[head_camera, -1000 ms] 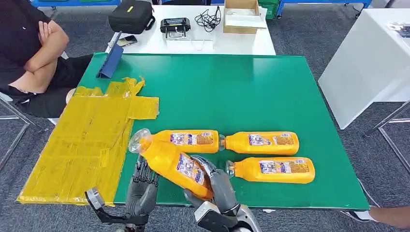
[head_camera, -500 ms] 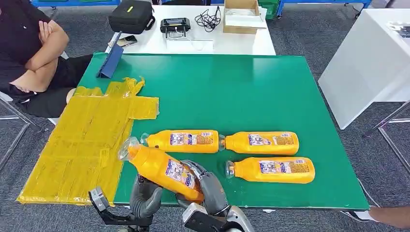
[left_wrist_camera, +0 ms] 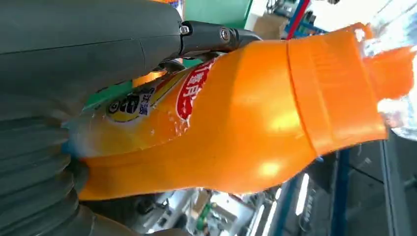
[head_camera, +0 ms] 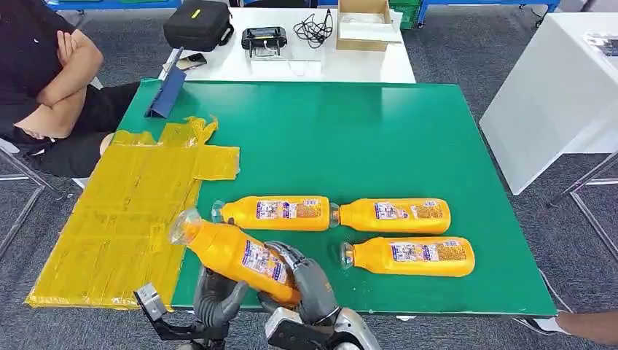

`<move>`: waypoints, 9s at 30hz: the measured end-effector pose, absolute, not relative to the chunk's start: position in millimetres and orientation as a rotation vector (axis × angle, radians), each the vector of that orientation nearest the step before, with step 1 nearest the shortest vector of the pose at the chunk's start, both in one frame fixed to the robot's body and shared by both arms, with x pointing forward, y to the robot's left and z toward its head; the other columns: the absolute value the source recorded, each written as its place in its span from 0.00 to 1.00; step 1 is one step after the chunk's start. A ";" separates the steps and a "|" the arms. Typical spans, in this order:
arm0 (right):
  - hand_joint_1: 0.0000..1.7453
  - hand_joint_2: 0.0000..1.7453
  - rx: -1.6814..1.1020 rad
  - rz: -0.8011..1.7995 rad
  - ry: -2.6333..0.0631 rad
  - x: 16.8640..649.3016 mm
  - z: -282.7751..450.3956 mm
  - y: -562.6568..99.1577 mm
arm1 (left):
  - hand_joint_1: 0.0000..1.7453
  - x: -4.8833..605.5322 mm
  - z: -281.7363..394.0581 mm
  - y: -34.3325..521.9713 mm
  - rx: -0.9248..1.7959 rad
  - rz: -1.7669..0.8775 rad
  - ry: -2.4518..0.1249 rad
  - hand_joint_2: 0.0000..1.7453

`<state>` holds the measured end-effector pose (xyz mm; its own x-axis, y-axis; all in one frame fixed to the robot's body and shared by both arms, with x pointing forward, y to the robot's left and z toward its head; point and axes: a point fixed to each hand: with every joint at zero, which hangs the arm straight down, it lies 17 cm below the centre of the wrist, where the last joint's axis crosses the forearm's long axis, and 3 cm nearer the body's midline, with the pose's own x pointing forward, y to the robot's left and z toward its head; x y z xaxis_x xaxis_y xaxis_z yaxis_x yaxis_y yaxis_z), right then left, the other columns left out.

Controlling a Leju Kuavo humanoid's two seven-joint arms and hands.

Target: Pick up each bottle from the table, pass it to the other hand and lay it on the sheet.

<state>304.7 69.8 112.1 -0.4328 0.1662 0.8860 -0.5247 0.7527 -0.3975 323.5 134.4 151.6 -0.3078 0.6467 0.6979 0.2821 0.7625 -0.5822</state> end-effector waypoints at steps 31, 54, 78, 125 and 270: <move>1.00 1.00 0.292 0.865 -1.855 302.4 103.6 85.1 | 1.00 323.4 156.1 135.1 -0.683 0.429 -1.925 1.00; 1.00 1.00 0.283 0.856 -1.857 303.6 103.5 83.5 | 1.00 323.3 155.5 134.3 -0.684 0.426 -1.926 1.00; 0.00 1.00 -0.016 0.422 -2.122 306.5 196.6 -53.1 | 1.00 283.3 278.7 162.2 0.279 0.047 -2.377 1.00; 0.00 1.00 0.187 0.563 -2.138 335.8 193.7 -15.7 | 1.00 460.2 97.3 284.8 1.185 -0.823 -1.726 1.00; 0.00 1.00 -0.043 1.158 -1.698 498.9 136.6 -6.9 | 0.00 464.2 215.8 285.9 0.101 0.181 -2.088 0.00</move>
<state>498.9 -6.9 136.6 -0.4654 0.5236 0.7136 -0.4731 0.5343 -0.7005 464.2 285.9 215.8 -0.4995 0.0024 0.8663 -0.1470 0.9852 -0.0875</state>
